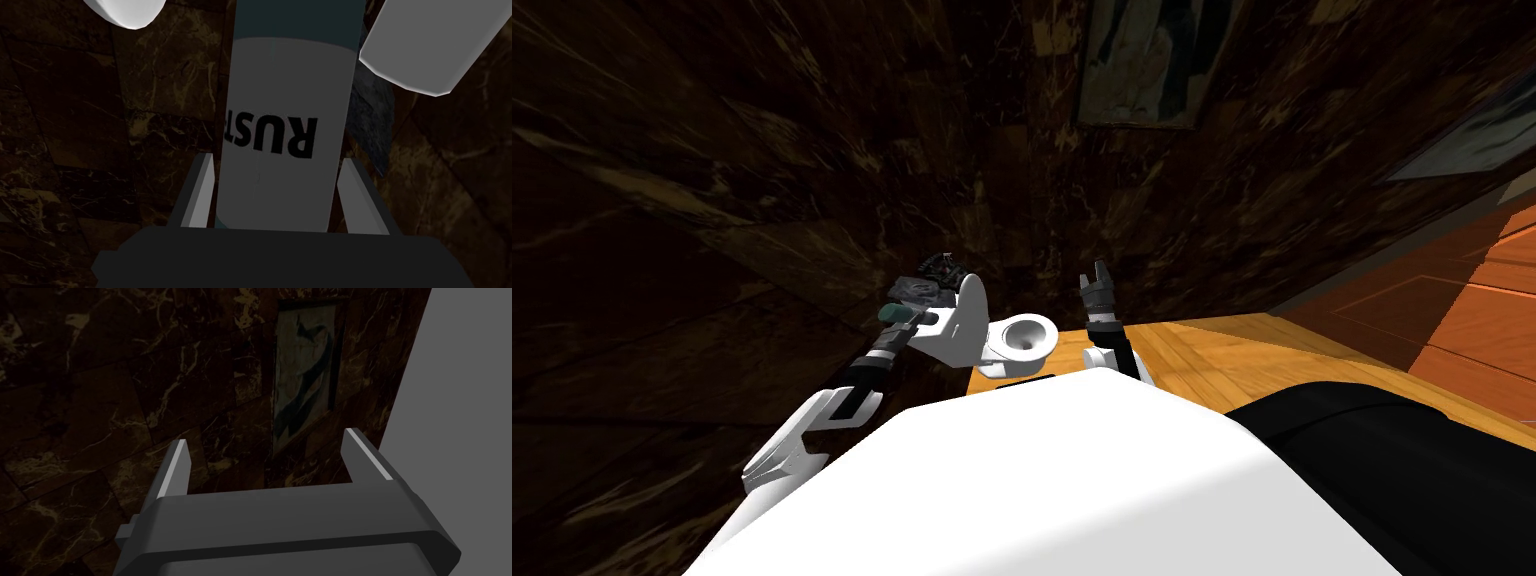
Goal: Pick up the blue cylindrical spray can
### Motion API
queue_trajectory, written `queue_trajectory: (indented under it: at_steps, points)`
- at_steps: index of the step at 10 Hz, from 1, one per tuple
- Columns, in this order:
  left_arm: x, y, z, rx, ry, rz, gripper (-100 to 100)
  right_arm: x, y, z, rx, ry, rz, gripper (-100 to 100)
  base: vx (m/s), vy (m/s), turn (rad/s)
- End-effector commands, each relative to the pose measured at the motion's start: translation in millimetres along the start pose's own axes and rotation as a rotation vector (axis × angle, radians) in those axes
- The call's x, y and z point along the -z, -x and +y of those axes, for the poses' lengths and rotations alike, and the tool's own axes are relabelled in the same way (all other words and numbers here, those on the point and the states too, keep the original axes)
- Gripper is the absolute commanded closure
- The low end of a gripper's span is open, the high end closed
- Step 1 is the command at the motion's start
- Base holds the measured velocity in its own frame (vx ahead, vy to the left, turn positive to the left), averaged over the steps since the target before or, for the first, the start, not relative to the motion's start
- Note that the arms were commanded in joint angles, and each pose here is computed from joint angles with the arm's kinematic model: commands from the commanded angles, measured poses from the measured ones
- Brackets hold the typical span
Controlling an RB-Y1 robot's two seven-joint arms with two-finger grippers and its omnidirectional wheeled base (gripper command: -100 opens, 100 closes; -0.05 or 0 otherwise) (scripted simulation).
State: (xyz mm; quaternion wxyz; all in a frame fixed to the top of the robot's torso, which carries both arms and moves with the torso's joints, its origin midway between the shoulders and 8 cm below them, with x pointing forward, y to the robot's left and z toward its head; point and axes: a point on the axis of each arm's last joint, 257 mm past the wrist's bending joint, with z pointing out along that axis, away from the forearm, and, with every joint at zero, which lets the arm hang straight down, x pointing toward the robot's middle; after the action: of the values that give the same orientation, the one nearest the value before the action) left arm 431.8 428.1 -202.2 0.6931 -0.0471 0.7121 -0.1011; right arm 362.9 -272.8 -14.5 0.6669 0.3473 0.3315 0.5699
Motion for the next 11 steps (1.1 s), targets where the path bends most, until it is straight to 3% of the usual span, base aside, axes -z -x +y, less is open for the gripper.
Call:
queue_trajectory:
  at_steps: [1, 3, 4, 7, 9, 10, 11]
  points:
    - [12.1, -1.5, -6.4, -0.002, -0.006, 0.010, 100, 0.0, 0.0, 0.0, 0.000, 0.000, 0.000, 0, 0.069, 0.025, 0.007]
    - [14.6, 7.9, -22.1, -0.007, -0.035, -0.005, 100, 0.0, 0.0, 0.0, 0.000, 0.000, 0.000, 0, 0.003, 0.003, 0.006]
    - [26.7, 8.7, -7.8, 0.003, 0.017, 0.002, 100, -0.1, 0.0, 0.0, 0.000, 0.000, 0.000, 0, 0.099, 0.018, -0.047]
    - [47.5, 6.5, -25.2, 0.000, -0.005, 0.022, 100, 0.0, 0.0, 0.0, 0.000, 0.000, 0.000, 0, 0.062, 0.019, -0.002]
    - [47.3, 18.0, -41.7, -0.003, -0.036, 0.002, 100, -0.1, 0.0, 0.0, 0.000, 0.000, 0.000, 0, -0.015, -0.003, 0.003]
    - [61.4, 16.9, -28.0, 0.005, 0.017, 0.018, 100, -0.1, 0.0, 0.0, 0.000, 0.000, 0.000, 0, 0.079, 0.009, -0.054]
    - [67.3, 17.0, -34.2, 0.004, 0.010, 0.024, 100, 0.0, 0.0, 0.0, 0.000, 0.000, 0.000, 0, 0.125, 0.025, -0.011]
